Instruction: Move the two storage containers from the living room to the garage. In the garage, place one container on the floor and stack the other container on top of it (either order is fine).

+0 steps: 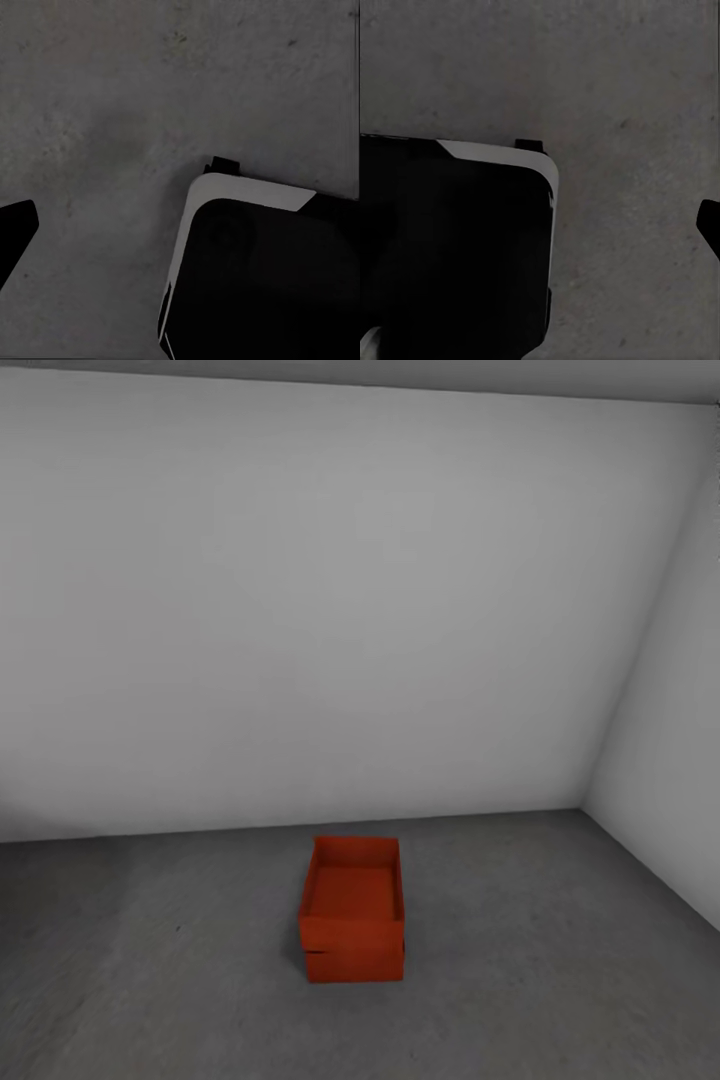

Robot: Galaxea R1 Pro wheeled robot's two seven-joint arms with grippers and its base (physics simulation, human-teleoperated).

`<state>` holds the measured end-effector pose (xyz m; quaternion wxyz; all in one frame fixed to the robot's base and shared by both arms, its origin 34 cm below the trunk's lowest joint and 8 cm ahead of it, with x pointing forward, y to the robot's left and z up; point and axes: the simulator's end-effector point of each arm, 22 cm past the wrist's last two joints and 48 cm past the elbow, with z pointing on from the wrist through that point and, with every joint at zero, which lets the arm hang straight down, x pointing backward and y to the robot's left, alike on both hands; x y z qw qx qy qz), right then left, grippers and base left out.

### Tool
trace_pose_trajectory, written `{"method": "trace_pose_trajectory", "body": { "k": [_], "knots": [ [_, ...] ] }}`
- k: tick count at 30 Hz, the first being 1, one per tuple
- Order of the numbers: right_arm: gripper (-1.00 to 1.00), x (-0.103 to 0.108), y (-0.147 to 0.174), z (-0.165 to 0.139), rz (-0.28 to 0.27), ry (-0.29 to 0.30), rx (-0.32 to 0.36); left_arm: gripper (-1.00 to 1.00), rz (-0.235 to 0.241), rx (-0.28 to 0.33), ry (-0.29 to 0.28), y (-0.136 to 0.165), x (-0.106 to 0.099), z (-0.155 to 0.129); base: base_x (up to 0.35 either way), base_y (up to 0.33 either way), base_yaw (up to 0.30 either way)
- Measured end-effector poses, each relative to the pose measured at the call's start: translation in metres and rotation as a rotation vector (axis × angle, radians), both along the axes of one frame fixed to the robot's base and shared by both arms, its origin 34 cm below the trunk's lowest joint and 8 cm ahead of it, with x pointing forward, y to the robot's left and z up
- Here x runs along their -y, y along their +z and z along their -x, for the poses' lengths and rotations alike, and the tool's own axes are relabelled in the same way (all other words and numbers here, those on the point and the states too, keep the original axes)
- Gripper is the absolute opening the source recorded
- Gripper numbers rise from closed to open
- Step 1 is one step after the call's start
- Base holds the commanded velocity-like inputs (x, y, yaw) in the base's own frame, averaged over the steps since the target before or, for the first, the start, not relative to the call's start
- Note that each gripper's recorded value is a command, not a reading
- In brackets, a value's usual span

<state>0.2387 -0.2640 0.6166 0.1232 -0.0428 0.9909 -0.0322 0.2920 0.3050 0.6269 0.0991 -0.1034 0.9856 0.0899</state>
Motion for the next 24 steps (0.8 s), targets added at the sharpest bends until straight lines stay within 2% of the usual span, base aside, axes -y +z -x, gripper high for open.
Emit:
{"method": "trace_pose_trajectory", "body": {
  "k": [1,4,6,15,24],
  "knots": [
    [1.00,0.000,0.000,-0.001,0.000,0.000,0.002,1.00,0.002,0.003,0.013,0.000,0.001,0.001,0.000,0.000,0.000],
    [1.00,0.000,0.001,-0.002,0.000,-0.001,0.007,1.00,0.017,0.003,0.121,-0.002,-0.002,0.013,0.000,0.000,0.000],
    [1.00,0.002,0.001,-0.003,0.003,-0.001,0.009,1.00,0.020,0.000,0.143,-0.003,-0.001,0.020,0.000,0.000,0.000],
    [1.00,0.004,0.003,-0.009,0.005,-0.001,0.025,1.00,0.026,0.042,0.143,0.000,0.009,0.014,0.000,0.000,0.000],
    [1.00,0.005,0.005,-0.015,0.006,-0.002,0.040,1.00,0.032,0.053,0.142,0.001,0.013,0.012,0.000,0.000,0.000]
  ]
}}
